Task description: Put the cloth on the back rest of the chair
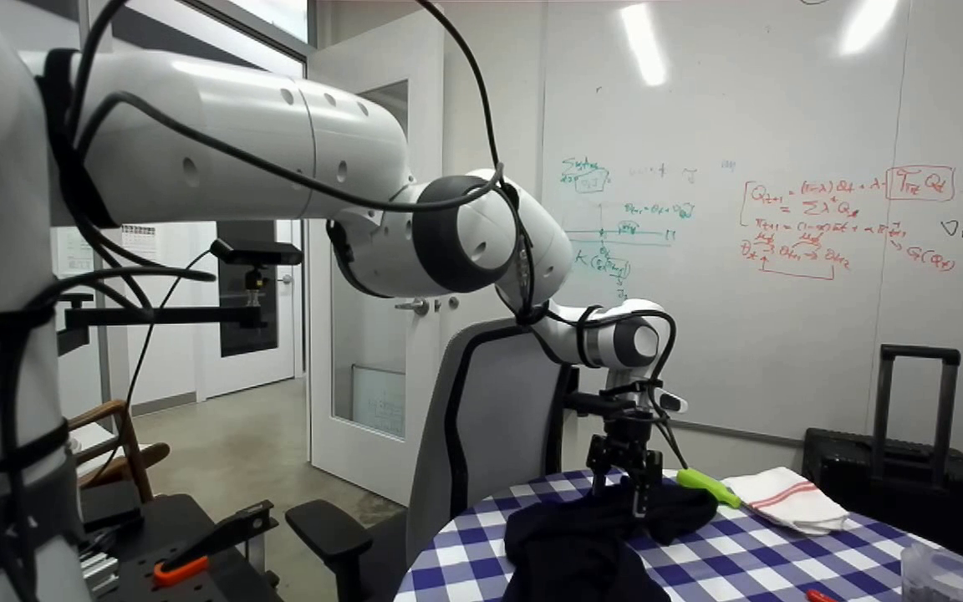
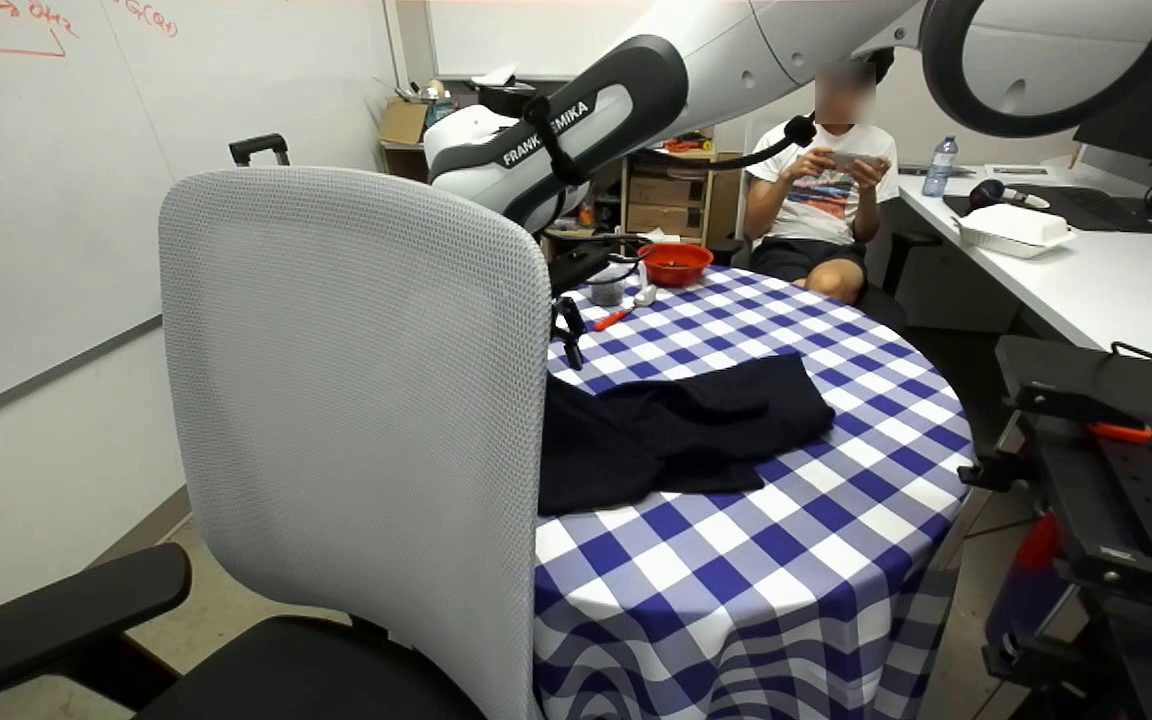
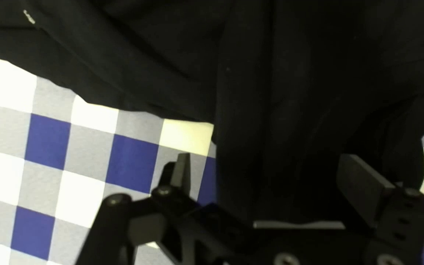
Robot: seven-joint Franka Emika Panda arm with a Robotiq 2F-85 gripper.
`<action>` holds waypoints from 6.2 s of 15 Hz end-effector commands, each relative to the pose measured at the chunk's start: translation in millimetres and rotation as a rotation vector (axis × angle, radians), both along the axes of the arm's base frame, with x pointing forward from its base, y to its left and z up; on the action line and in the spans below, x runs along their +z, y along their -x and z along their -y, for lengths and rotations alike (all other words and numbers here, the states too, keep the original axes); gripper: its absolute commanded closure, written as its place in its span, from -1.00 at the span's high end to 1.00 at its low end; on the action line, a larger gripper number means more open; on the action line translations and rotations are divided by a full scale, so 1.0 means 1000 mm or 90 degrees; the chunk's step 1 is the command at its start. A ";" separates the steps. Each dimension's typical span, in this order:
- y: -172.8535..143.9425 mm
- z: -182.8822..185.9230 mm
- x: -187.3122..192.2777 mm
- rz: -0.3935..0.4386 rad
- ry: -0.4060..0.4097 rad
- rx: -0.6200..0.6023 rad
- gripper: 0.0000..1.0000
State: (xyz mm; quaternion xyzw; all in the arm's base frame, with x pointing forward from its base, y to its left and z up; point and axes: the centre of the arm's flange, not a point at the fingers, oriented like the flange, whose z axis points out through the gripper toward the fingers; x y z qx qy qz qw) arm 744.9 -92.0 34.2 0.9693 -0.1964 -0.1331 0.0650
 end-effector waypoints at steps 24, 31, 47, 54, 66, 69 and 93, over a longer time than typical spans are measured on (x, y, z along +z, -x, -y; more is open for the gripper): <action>-0.054 -0.011 -0.020 -0.028 -0.106 -0.037 0.94; -0.057 -0.014 -0.028 -0.033 -0.107 -0.038 -0.19; -0.067 0.038 0.087 0.115 -0.091 -0.076 -0.96; -0.103 0.065 0.222 0.233 -0.048 -0.059 -0.96; -0.109 0.044 0.449 0.398 0.001 -0.042 -0.96; -0.106 0.034 0.488 0.409 0.024 -0.032 -0.96; -0.026 -0.292 0.620 0.334 0.077 0.401 -0.97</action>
